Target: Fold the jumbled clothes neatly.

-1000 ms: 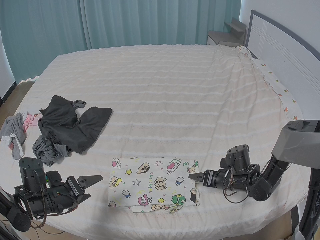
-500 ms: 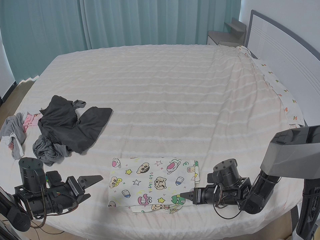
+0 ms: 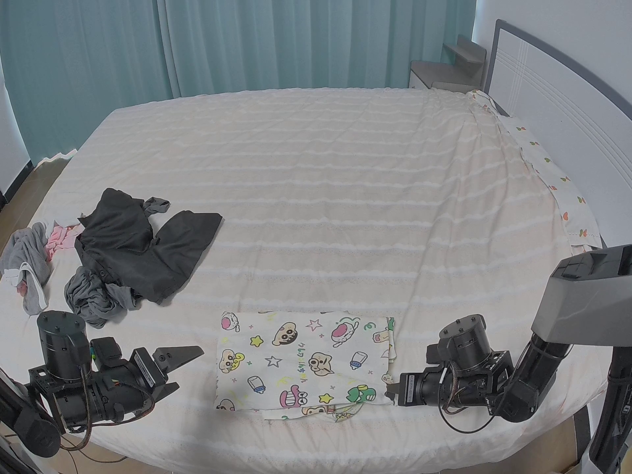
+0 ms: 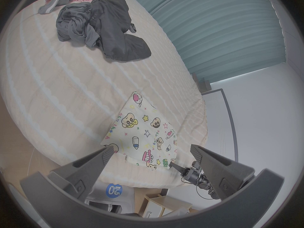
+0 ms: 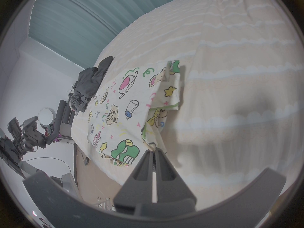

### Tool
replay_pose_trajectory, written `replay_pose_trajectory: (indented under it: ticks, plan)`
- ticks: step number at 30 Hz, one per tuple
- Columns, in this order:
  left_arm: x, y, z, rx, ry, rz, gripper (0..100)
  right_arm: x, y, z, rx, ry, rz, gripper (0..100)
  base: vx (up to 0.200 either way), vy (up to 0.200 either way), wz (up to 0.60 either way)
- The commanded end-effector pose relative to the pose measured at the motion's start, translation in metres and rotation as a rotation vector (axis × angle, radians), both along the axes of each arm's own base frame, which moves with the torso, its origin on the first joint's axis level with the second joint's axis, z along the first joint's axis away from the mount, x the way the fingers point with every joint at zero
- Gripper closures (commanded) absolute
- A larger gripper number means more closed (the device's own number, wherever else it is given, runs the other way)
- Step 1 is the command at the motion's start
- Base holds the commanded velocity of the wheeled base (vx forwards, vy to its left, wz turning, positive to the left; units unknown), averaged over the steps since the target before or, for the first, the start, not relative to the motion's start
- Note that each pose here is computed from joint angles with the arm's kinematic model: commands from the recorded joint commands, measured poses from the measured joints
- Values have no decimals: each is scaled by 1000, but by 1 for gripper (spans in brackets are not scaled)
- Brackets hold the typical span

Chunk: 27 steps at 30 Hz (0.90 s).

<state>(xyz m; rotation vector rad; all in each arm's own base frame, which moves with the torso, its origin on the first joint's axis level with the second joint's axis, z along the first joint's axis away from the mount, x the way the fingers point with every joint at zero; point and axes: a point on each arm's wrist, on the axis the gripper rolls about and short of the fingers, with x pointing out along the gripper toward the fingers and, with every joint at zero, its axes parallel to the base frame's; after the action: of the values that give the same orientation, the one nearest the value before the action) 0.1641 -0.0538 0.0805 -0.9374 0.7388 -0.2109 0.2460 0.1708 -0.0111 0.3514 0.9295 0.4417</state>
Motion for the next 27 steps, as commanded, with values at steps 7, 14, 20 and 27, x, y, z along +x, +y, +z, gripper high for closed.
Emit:
replay_pose_trajectory:
  ticks: [7,14,20,27]
  plan:
    - [1,0,-2,4,10,0,0,-3,-9,2,-1,20,-10,100,0,0,0]
    - [5,-1,-6,11,30,1,0,-7,-11,-2,-49,69,3,100,0,0,0]
    - [15,-1,-11,22,50,18,0,-8,-15,4,-44,44,4,0,0,0,0]
    - [63,-13,-24,112,29,20,0,21,-23,18,103,-89,-31,0,0,0,0]
